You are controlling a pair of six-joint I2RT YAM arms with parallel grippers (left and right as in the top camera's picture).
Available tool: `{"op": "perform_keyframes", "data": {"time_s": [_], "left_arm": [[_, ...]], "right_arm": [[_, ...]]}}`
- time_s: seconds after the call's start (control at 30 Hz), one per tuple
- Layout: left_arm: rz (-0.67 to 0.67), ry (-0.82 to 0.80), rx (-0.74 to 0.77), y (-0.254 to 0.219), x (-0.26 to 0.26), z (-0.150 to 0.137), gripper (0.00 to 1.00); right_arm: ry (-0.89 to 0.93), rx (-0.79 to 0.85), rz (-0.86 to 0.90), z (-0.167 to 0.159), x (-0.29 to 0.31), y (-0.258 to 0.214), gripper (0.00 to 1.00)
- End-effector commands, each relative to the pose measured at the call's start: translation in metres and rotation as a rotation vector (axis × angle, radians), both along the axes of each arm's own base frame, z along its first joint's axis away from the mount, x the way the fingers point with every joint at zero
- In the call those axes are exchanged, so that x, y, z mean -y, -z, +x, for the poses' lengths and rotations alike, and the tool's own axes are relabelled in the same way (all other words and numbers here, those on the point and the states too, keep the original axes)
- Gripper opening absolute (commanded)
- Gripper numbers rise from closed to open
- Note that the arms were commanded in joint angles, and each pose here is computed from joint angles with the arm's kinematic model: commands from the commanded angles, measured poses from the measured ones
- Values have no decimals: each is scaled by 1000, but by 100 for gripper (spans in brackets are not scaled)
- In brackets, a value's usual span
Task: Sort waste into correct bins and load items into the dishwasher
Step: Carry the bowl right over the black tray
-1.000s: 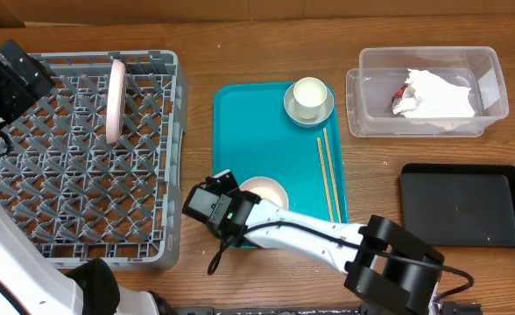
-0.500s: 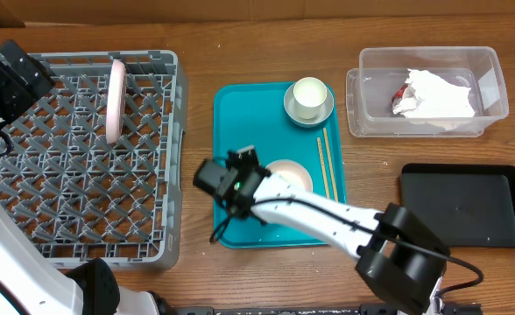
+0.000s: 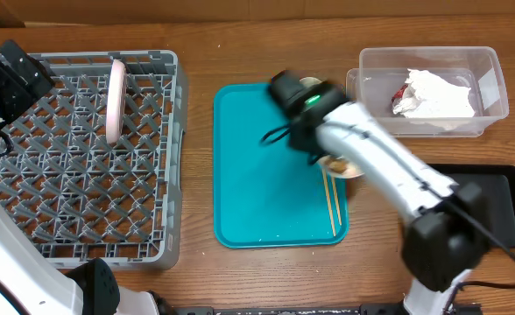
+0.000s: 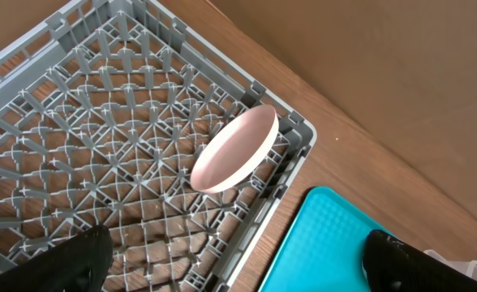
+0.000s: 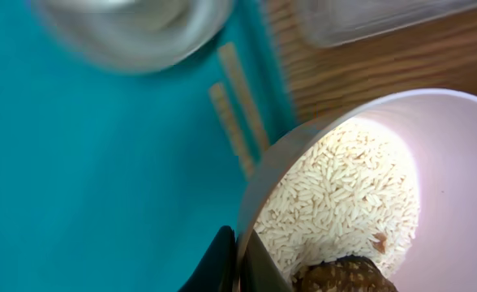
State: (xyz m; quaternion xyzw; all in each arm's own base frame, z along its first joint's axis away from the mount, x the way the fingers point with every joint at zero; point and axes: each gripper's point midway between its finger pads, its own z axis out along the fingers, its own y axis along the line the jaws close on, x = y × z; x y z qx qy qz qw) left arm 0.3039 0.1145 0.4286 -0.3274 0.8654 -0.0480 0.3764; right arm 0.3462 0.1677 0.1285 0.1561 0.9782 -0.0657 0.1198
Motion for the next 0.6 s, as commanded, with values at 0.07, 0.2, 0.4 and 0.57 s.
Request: {"op": "perform_keyframes", "data": {"time_s": [0.07,0.2,0.4,0.57], "left_arm": [[-22,-9,-1,2,0,2,100],[-22,-9,-1,2,0,2,100],[-22,-9,-1,2,0,2,100],[-22,-9,-1,2,0,2,100]], "right_arm": [[224,9,147,11,68,-40,4],[279,-8,247,15,120,-51,4],[376,-18,401,13,187,-54,4],[420,36,593,9,232,-64,4]]}}
